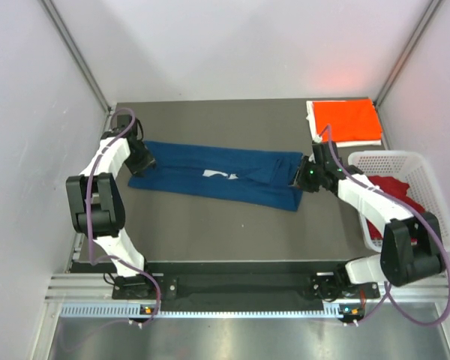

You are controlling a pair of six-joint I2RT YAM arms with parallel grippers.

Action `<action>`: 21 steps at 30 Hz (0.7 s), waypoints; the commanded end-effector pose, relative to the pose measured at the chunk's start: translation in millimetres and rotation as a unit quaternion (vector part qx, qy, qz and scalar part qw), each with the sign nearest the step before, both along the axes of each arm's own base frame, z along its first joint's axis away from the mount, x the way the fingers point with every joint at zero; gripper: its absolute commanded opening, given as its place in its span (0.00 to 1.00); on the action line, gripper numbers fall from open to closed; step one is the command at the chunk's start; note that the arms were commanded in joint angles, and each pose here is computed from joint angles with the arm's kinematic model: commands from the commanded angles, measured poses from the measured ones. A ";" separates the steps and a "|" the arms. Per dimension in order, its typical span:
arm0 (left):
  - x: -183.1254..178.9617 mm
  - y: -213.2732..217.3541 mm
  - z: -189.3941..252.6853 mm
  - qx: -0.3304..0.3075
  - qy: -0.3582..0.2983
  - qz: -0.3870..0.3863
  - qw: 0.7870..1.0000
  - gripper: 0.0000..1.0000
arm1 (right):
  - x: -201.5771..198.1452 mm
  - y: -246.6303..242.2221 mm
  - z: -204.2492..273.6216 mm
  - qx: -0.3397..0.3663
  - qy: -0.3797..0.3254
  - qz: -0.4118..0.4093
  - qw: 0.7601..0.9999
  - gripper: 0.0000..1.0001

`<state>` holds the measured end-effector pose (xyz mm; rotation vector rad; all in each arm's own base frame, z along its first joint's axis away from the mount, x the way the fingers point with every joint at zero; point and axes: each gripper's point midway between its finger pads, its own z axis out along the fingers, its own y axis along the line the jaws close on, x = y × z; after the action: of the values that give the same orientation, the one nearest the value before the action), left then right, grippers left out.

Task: Fold and stack the t-shirts
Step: Fold the tshirt

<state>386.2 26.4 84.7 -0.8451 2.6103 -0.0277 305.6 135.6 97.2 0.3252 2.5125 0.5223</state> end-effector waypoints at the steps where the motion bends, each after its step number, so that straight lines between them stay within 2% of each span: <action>1: 11.3 -15.3 3.9 -0.043 -0.025 -0.027 0.998 0.48 | 1.2 25.3 -13.2 0.041 0.020 0.022 0.999 0.27; 6: 7.0 -10.5 -17.1 -0.035 0.014 -0.014 0.999 0.48 | -15.2 -2.2 -72.0 -0.010 0.074 -0.023 0.997 0.24; 9: 7.2 -3.7 -19.3 -0.019 0.021 -0.004 1.000 0.48 | -17.5 -11.3 -81.7 -0.033 0.080 -0.027 0.996 0.23; 13: 12.5 -6.8 -2.2 -0.022 -0.006 -0.008 1.000 0.48 | -6.0 -17.6 -54.6 -0.056 0.055 -0.029 0.996 0.26; 16: 14.5 -20.6 14.2 -0.022 -0.028 -0.031 0.999 0.48 | 3.2 -15.1 -21.5 -0.045 0.032 -0.039 0.998 0.32; 21: 6.0 -73.7 29.5 -0.046 -0.057 -0.106 0.992 0.48 | 19.8 8.3 14.0 -0.008 -0.003 -0.052 0.999 0.35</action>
<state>389.2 -12.2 80.1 -0.7402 2.6602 -0.1397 309.7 128.6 74.8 0.4303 2.5712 0.4085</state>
